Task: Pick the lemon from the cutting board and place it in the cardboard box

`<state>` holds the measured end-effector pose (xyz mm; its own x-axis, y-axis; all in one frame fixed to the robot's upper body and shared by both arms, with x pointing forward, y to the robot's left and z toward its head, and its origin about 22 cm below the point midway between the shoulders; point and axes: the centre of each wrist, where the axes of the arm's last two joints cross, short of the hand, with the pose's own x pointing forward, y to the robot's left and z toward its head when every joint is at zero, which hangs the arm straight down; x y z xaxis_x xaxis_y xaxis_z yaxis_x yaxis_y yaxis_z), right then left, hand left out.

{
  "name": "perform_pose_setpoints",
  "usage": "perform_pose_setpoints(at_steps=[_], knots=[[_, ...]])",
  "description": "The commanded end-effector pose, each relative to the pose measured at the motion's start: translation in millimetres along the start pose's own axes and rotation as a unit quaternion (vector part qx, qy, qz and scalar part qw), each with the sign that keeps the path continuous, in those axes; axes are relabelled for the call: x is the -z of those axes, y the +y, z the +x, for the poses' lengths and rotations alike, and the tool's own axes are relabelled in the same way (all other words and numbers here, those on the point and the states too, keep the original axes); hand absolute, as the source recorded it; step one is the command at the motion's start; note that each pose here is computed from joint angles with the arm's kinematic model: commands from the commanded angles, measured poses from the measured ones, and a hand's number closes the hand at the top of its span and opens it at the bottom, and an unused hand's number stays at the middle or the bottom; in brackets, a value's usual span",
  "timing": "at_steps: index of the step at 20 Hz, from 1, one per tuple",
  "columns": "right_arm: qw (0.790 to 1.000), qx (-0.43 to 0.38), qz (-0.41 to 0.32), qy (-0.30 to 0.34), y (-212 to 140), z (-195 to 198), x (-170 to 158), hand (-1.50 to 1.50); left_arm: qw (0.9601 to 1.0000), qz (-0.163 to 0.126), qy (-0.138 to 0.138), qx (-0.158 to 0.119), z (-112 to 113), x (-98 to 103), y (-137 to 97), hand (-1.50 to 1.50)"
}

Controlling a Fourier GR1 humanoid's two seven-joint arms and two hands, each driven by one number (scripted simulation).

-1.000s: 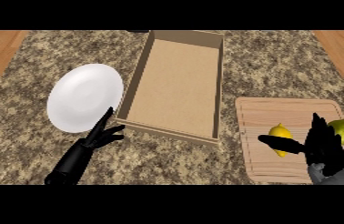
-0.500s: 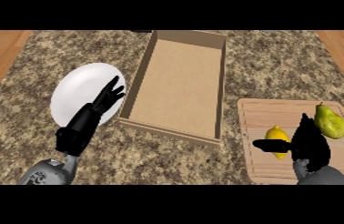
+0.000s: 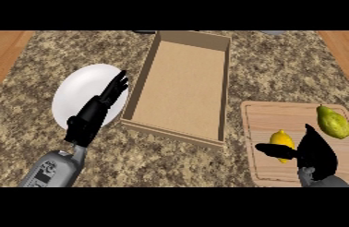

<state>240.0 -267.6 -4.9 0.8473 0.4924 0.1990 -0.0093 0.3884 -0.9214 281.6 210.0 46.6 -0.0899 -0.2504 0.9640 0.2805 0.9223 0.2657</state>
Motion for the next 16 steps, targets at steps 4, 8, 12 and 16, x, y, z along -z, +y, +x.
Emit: perform_pose_setpoints(at_steps=[4, 8, 12, 16], knots=[[0.996, -0.045, 0.012, 0.081, 6.3, -0.2, 6.4, 1.5, 0.9999, -0.004, -0.01, 0.004, -0.9, 2.7, -10.3, 0.0], [0.995, -0.057, -0.018, 0.075, 15.9, -8.1, 11.1, 1.5, 0.9999, -0.011, 0.0, -0.001, -1.9, 1.2, -2.9, 0.0], [0.985, -0.121, -0.037, -0.121, 3.0, 2.4, 7.4, 1.5, 0.9998, -0.015, -0.01, -0.008, 7.8, 4.9, 3.0, 0.0], [0.856, -0.169, -0.005, -0.488, 2.7, 31.5, -70.8, 1.5, 0.9975, -0.065, -0.03, -0.003, 11.6, 11.3, -23.1, 0.0]])
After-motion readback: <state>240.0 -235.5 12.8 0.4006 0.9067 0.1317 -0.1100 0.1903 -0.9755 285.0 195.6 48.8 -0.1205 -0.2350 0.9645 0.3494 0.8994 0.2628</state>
